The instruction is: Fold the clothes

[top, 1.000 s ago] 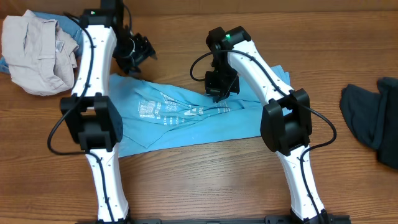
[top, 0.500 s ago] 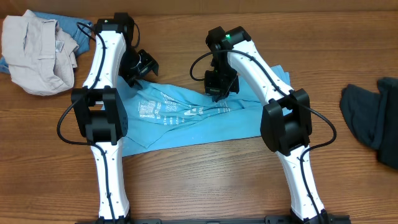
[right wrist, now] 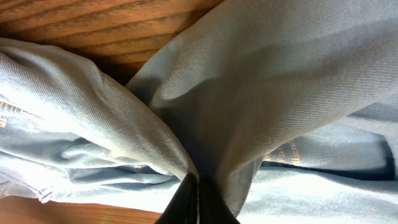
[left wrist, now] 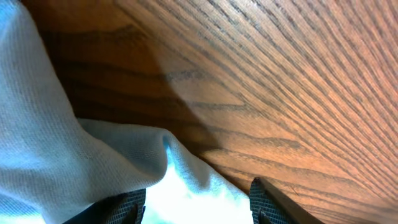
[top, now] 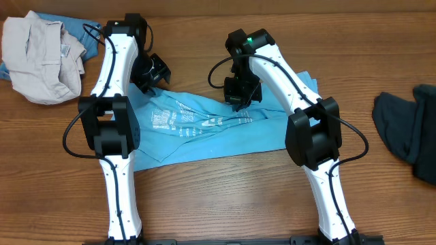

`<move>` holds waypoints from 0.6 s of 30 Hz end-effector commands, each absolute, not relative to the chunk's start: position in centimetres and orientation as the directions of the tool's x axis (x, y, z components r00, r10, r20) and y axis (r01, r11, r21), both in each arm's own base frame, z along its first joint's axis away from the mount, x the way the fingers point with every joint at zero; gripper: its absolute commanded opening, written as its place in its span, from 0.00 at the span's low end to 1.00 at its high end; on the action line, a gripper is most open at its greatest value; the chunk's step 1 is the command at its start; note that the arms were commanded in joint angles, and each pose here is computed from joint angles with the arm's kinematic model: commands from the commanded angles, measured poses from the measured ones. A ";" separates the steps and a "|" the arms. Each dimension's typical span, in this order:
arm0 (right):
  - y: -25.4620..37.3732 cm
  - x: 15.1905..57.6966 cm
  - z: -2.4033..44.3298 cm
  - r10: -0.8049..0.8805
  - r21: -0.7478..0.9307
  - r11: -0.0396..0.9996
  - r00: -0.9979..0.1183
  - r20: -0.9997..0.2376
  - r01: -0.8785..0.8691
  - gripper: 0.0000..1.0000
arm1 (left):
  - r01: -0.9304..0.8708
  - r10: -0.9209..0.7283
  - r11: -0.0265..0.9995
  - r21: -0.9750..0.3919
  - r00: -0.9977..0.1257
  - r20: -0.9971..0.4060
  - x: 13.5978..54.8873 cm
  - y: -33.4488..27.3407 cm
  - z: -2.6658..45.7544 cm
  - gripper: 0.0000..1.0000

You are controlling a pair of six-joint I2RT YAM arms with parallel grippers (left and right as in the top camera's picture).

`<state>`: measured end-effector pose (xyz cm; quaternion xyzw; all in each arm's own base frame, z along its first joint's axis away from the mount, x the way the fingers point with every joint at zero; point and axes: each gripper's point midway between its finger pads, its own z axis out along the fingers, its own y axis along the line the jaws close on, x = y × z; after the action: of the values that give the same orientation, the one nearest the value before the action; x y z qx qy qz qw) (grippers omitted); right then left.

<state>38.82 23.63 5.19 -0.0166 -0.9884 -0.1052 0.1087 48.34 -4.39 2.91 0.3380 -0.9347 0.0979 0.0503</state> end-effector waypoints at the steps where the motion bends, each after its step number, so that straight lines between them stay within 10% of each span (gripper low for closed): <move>1: 24.2 39.5 7.8 0.005 0.242 0.969 -0.988 0.156 0.043 0.04 | -0.668 -0.643 0.737 -0.108 -0.741 0.193 47.9 -4.2 0.6 0.57; 8: 24.3 39.6 7.8 0.004 0.244 0.969 -0.988 0.152 0.042 0.04 | -0.675 -0.635 0.729 -0.113 -0.729 0.256 47.4 -5.0 -1.2 0.54; 13: 24.3 39.6 7.8 0.005 0.245 0.969 -0.989 0.149 0.041 0.04 | -0.670 -0.630 0.734 -0.114 -0.733 0.256 47.4 -5.0 -1.1 0.08; 18: 24.4 39.8 7.8 0.004 0.249 0.968 -0.990 0.143 0.040 0.04 | -0.620 -0.585 0.771 -0.145 -0.780 0.223 48.1 -4.9 0.8 0.04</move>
<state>39.08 23.76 5.16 -0.0158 -0.9887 -0.1078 0.1033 47.54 -4.76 0.67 0.3474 -0.9283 0.0993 0.0883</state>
